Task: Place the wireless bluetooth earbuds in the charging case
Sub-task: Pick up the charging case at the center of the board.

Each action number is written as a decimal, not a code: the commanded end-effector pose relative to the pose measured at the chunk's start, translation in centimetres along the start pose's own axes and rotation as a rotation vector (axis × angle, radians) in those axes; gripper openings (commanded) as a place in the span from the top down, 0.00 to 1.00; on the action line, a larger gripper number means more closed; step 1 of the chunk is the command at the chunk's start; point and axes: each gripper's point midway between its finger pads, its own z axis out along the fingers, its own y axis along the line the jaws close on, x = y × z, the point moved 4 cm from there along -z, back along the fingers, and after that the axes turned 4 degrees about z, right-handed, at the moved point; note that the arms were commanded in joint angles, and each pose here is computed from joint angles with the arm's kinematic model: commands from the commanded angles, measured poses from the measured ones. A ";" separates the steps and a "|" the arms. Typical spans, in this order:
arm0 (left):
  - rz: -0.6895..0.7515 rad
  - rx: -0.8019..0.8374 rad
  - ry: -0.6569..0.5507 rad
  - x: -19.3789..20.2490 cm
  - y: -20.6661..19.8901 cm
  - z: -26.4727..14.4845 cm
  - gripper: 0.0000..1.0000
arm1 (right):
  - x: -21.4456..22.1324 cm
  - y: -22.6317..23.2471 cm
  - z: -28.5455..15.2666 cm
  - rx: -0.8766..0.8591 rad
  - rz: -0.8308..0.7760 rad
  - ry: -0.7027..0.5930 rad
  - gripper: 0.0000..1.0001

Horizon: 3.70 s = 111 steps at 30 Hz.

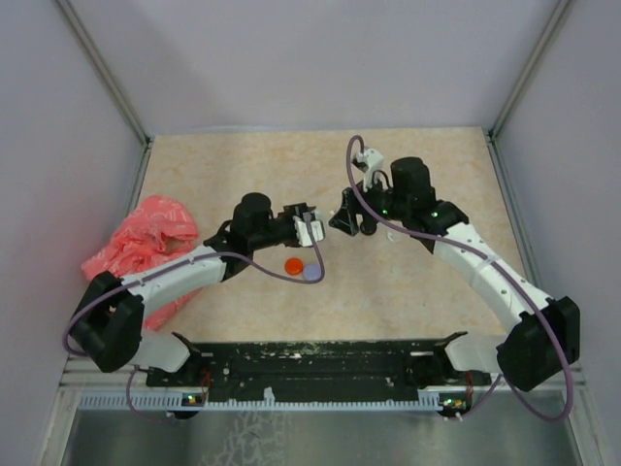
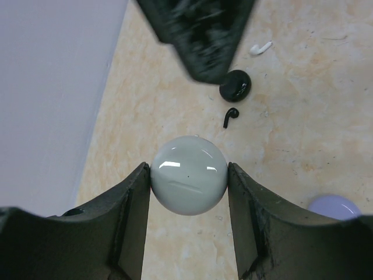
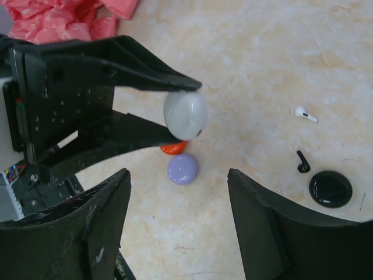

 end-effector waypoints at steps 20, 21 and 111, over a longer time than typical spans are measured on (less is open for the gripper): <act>0.208 0.021 -0.178 -6.8 -1.5 -1.6 0.51 | -1.6 3.2 1.6 -0.378 -0.053 0.126 0.48; 0.209 0.026 -0.178 -6.8 -1.6 -1.6 0.51 | -1.6 3.3 1.6 -0.387 -0.050 0.126 0.49; -0.830 0.056 -0.981 -12.6 -0.8 -10.5 1.00 | -1.2 9.3 -1.5 -0.644 -0.186 -0.439 0.79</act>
